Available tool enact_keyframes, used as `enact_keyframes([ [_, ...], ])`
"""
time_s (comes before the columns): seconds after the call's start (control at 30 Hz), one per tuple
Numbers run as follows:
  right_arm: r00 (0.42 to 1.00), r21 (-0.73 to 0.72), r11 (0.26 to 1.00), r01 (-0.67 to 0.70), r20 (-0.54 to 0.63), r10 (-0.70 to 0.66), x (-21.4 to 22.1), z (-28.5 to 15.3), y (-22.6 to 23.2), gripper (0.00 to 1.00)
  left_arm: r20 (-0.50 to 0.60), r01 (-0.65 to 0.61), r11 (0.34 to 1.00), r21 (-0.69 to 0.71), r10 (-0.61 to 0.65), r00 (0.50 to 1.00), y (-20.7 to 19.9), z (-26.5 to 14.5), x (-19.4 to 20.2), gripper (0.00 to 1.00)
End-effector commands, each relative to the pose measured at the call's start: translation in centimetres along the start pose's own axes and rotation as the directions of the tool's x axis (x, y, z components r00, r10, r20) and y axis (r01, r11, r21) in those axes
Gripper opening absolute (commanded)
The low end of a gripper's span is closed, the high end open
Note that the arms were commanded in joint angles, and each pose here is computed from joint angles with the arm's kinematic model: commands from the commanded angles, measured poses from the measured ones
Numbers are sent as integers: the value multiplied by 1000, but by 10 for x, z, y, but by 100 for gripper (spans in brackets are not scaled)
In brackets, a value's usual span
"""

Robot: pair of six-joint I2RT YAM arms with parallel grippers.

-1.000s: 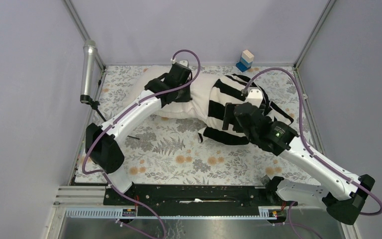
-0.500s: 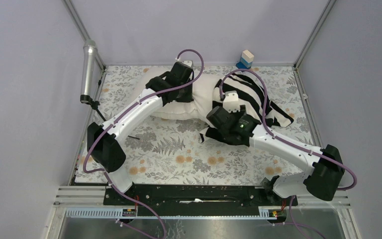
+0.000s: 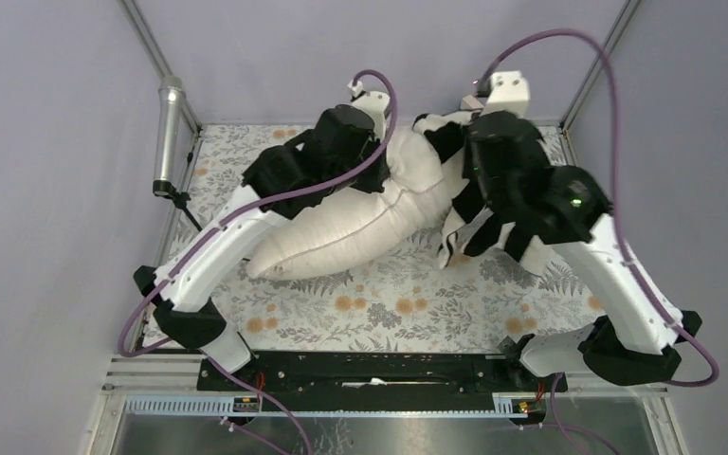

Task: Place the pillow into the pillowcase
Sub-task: Stuff the pillow into the pillowcase.

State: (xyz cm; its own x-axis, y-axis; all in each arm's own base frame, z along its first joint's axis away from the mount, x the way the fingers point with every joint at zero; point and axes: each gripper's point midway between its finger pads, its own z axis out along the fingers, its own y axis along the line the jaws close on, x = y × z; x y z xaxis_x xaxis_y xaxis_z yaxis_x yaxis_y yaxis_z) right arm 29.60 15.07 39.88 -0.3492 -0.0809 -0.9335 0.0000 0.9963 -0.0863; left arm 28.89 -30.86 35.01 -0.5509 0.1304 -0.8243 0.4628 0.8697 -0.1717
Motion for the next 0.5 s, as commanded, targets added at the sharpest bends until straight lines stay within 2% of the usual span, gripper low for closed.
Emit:
enact_keyframes([
  [0.0,999,-289,957,-24,20,31,-44,-32,42,0,281,107,980,167,-151,948,-26,-70,-99,0],
  [0.13,990,-412,911,-30,-139,-30,-16,2,108,0,160,230,963,143,-252,955,21,-30,-92,0],
  [0.23,945,-494,854,-163,-326,-8,21,47,139,0,21,250,961,117,-254,967,52,17,-66,0],
  [0.3,921,-495,838,-230,-389,23,41,78,149,3,-68,241,966,89,-235,970,65,51,-42,0],
  [0.4,890,-414,873,-256,-454,45,63,116,140,29,-150,246,968,43,-237,960,78,100,-9,0],
  [0.47,889,-374,893,-251,-454,60,66,125,133,58,-186,282,959,18,-274,943,88,124,5,0],
])
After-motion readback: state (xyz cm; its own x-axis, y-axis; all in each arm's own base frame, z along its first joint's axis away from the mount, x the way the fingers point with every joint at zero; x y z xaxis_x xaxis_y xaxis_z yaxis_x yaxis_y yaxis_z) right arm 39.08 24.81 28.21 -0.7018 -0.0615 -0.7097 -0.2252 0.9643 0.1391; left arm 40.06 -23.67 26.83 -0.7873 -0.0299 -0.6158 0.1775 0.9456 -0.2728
